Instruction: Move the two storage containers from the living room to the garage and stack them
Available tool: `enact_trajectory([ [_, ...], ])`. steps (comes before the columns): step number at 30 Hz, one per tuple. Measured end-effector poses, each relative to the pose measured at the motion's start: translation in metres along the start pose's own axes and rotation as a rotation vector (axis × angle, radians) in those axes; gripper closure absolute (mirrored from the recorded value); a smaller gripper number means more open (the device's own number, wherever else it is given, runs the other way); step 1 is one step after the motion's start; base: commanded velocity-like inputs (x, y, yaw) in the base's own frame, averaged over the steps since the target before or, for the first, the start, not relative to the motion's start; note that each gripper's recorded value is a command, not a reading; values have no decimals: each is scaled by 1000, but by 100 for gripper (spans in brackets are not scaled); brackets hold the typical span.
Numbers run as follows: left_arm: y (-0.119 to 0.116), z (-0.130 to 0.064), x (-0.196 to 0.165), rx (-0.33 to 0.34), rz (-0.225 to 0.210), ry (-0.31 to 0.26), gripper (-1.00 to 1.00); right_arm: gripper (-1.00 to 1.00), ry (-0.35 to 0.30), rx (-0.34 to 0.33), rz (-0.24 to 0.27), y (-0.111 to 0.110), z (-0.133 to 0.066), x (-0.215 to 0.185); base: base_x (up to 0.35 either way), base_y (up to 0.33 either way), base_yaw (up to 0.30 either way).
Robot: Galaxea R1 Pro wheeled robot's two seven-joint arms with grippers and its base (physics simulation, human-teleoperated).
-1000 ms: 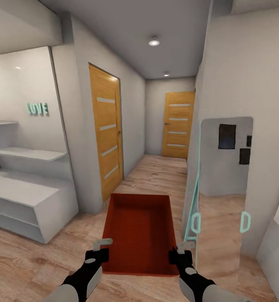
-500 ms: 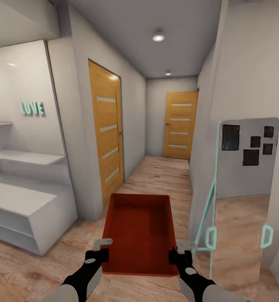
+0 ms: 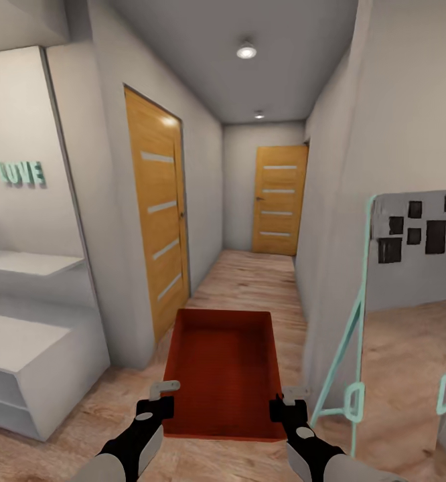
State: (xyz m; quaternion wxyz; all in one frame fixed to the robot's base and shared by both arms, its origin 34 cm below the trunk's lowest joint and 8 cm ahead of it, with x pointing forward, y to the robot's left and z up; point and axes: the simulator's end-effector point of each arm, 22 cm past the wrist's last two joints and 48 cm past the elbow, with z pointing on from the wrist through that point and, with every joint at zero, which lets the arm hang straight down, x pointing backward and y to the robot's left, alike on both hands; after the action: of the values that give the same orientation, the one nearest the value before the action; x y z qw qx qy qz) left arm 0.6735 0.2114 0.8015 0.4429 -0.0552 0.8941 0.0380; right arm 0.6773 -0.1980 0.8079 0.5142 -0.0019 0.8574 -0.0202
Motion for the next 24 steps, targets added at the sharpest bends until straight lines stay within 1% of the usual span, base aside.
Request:
enact_trajectory([
  [15,0,0,0,0,2,1,100,100,1,0,1,0,0,1,322,161,-241],
  [18,0,0,0,0,1,-1,100,100,0,0,1,0,0,0,322,161,-93],
  [24,0,0,0,0,1,-1,100,100,0,0,2,0,0,0,322,161,-9],
])
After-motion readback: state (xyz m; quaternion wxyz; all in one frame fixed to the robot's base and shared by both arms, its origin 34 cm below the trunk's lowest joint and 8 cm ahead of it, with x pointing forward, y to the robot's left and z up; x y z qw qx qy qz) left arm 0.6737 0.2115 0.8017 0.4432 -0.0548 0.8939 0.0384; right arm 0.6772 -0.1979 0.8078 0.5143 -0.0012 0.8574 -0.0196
